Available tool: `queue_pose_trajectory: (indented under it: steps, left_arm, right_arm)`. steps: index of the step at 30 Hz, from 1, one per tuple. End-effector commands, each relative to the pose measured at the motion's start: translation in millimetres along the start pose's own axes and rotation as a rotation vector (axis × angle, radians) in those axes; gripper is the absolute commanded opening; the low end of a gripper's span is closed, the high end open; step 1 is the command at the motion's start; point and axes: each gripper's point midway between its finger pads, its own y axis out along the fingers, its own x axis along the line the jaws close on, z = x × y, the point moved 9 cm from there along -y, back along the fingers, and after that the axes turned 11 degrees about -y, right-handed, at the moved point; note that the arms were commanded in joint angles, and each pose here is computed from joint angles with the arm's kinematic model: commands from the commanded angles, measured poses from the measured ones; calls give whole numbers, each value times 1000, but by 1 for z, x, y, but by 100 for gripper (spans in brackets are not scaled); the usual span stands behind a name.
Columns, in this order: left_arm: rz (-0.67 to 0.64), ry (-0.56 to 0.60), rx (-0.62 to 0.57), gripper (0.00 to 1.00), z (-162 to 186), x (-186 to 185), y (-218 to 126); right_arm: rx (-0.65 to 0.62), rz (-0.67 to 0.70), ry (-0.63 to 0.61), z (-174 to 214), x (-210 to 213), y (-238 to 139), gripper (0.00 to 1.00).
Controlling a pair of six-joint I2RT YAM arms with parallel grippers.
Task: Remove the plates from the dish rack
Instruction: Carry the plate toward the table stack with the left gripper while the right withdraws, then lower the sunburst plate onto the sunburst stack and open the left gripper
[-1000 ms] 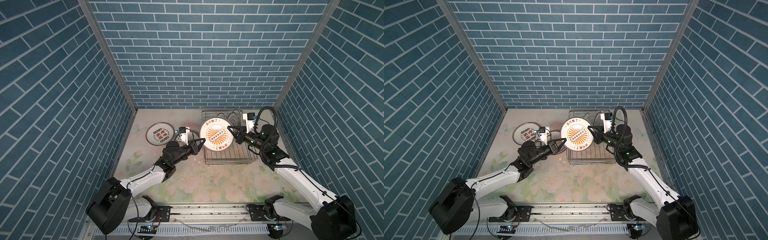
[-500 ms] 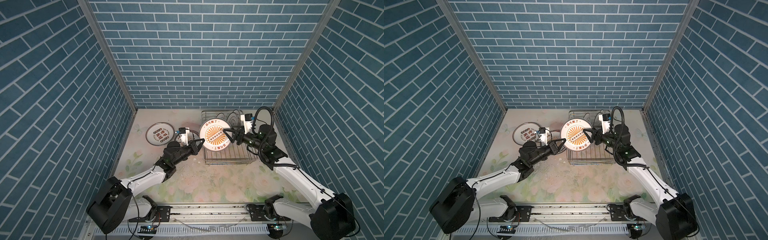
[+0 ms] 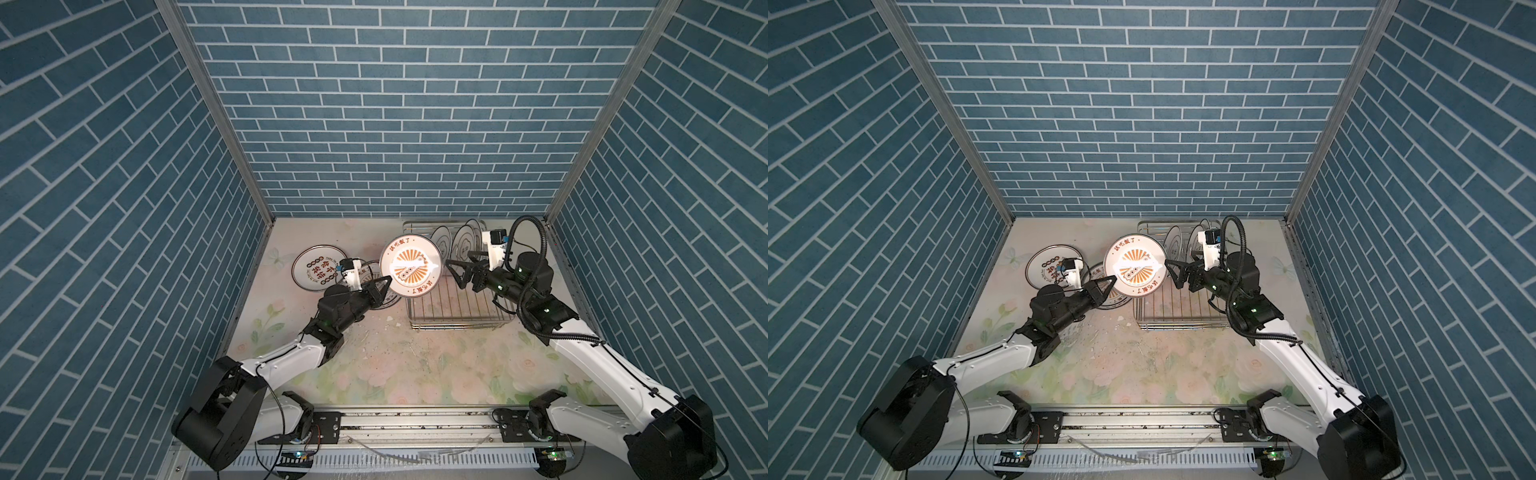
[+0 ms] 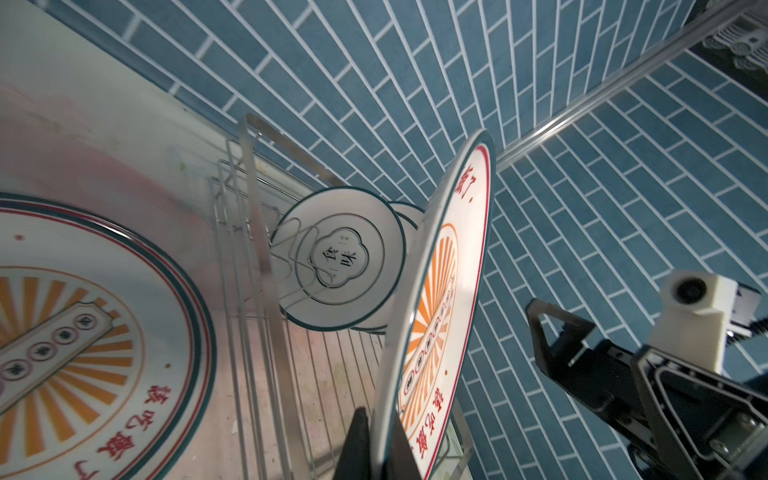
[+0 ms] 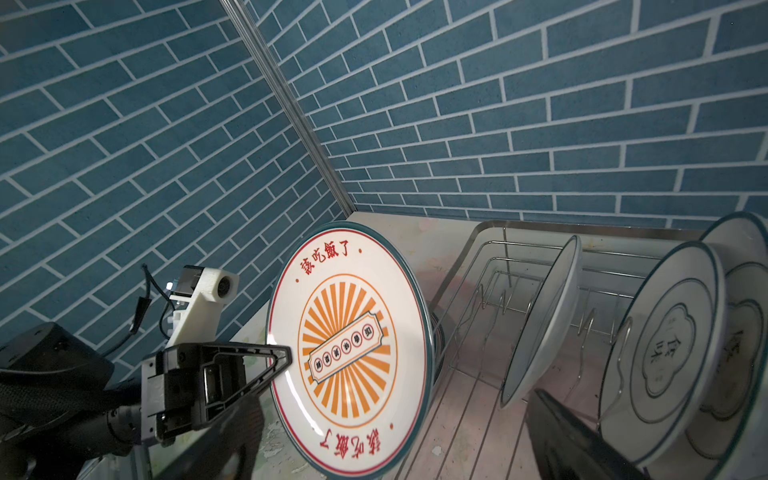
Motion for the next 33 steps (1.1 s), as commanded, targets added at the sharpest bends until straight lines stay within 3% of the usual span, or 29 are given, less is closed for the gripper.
queue_pose_trajectory:
  steps: [1, 12, 18, 27, 33]
  left_arm:
    - [62, 1, -87, 0, -13, -14, -14]
    - [-125, -98, -221, 0, -20, 21, -45]
    - [-230, -156, -287, 0, -25, 40, -57]
    - [-344, -284, -256, 0, -30, 61, -53]
    - [-375, -319, -258, 0, -28, 74, -46]
  right_arm:
    - [-29, 33, -142, -7, 14, -1, 99]
    - [112, -55, -366, 0, 67, 59, 99]
    - [156, -62, -427, 6, 84, 89, 99]
    - [213, -168, -416, 19, 95, 137, 99]
    - [241, -142, -382, 24, 93, 155, 99]
